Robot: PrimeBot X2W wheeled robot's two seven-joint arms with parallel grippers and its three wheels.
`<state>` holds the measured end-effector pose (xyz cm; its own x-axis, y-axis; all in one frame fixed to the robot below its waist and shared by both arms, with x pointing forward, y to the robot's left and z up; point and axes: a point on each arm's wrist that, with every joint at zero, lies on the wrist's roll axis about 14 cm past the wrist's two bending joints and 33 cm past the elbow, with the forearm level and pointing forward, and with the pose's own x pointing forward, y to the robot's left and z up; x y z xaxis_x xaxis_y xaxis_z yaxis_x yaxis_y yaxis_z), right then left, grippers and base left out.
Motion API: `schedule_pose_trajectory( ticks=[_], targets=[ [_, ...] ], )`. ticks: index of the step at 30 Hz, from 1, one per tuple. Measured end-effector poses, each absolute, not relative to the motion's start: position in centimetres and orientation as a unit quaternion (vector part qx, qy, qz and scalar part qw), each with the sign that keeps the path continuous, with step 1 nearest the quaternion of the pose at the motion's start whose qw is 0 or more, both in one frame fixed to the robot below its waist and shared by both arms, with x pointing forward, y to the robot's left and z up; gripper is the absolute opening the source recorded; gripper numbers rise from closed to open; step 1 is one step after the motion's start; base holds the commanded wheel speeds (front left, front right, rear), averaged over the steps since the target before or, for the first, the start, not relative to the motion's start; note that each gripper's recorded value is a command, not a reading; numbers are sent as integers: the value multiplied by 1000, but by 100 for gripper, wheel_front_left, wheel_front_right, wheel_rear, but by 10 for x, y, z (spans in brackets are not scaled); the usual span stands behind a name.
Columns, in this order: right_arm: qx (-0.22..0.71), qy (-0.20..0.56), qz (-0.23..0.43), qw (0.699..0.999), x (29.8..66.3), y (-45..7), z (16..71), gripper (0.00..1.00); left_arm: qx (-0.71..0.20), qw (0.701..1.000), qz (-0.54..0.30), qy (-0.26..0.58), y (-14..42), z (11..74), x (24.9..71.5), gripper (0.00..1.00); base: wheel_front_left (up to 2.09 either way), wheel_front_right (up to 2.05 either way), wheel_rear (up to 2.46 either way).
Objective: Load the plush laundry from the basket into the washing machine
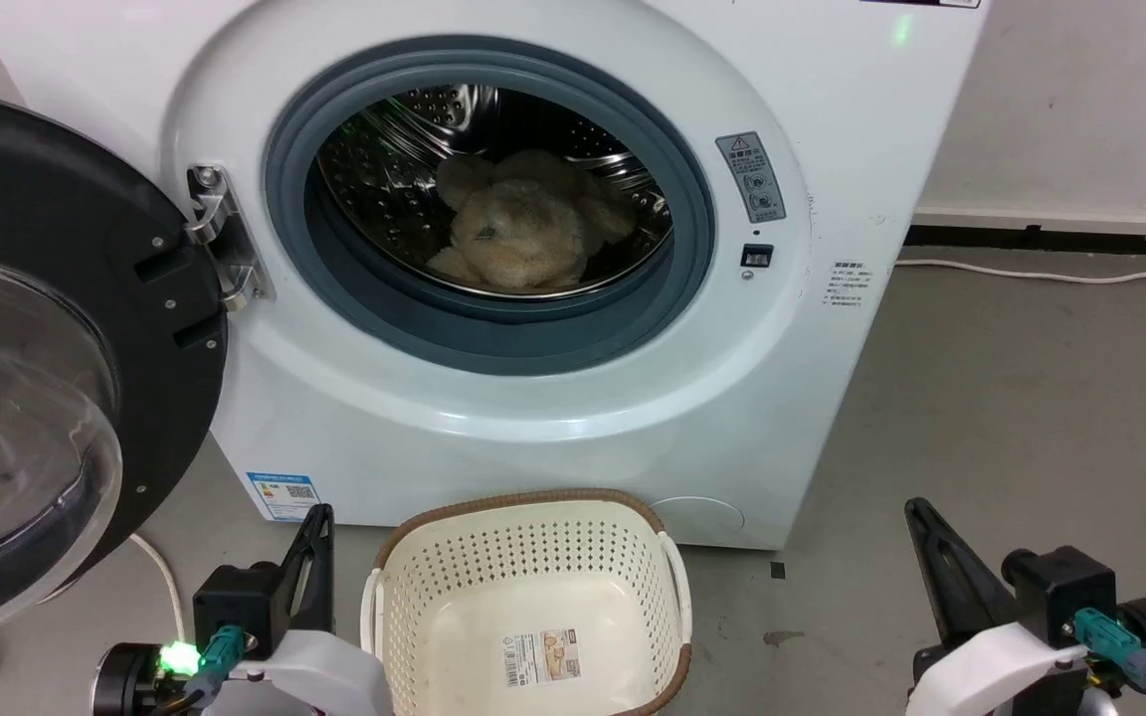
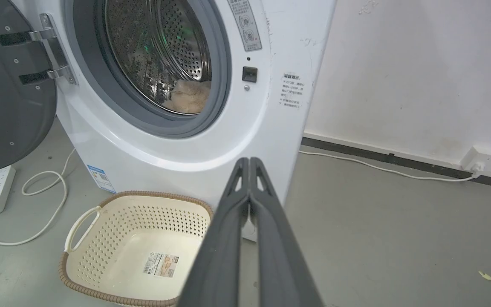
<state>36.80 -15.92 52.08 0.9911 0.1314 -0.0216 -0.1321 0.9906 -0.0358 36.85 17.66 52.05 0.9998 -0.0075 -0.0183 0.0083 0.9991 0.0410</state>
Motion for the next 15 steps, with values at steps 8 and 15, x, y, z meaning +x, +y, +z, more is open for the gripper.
schedule_pose_trajectory(
  ticks=[8,15],
  targets=[
    [-21,9,66,998,369,-159,522,0,21,1000,-2,10,178,521,369,0,0,0,0],
    [-21,9,66,998,369,-159,522,0,25,1000,-1,10,178,521,369,0,0,0,0]
  ],
)
